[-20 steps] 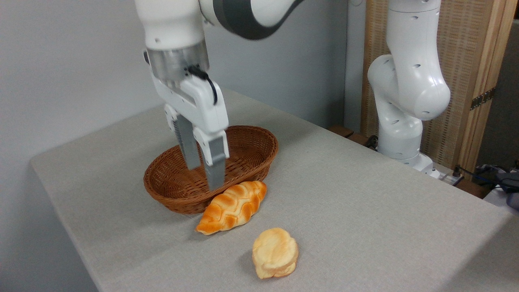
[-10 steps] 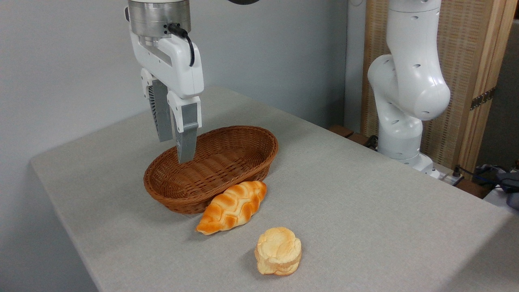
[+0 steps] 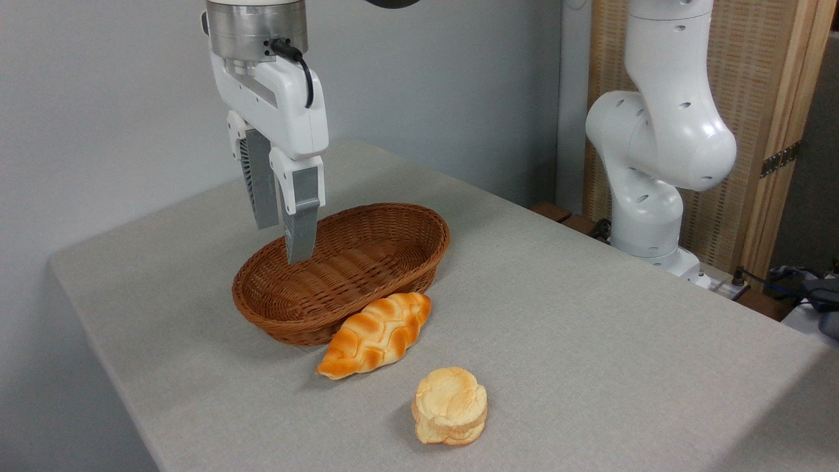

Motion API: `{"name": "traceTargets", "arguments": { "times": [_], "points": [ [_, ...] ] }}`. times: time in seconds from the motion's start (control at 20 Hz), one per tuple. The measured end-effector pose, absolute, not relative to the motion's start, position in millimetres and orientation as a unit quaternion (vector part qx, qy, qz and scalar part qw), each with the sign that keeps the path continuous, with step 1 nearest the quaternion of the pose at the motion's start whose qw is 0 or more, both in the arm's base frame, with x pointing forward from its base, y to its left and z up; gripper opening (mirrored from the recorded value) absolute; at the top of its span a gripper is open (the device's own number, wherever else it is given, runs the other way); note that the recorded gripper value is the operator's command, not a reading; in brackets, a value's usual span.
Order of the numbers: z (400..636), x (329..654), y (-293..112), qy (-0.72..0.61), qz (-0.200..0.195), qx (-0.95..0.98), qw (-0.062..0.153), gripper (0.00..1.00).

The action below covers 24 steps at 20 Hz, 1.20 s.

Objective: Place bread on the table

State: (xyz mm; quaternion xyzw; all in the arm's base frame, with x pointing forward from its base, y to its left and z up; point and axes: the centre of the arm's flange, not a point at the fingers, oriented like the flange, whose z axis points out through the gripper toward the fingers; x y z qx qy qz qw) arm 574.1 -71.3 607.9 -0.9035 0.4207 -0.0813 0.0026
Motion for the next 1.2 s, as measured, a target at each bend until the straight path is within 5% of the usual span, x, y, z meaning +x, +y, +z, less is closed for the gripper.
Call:
{"name": "traceTargets", "arguments": {
  "times": [1.2],
  "points": [
    [602.3, 569.1, -73.8, 0.424, -0.057, -0.904, -0.006, 1.00]
  ]
}}
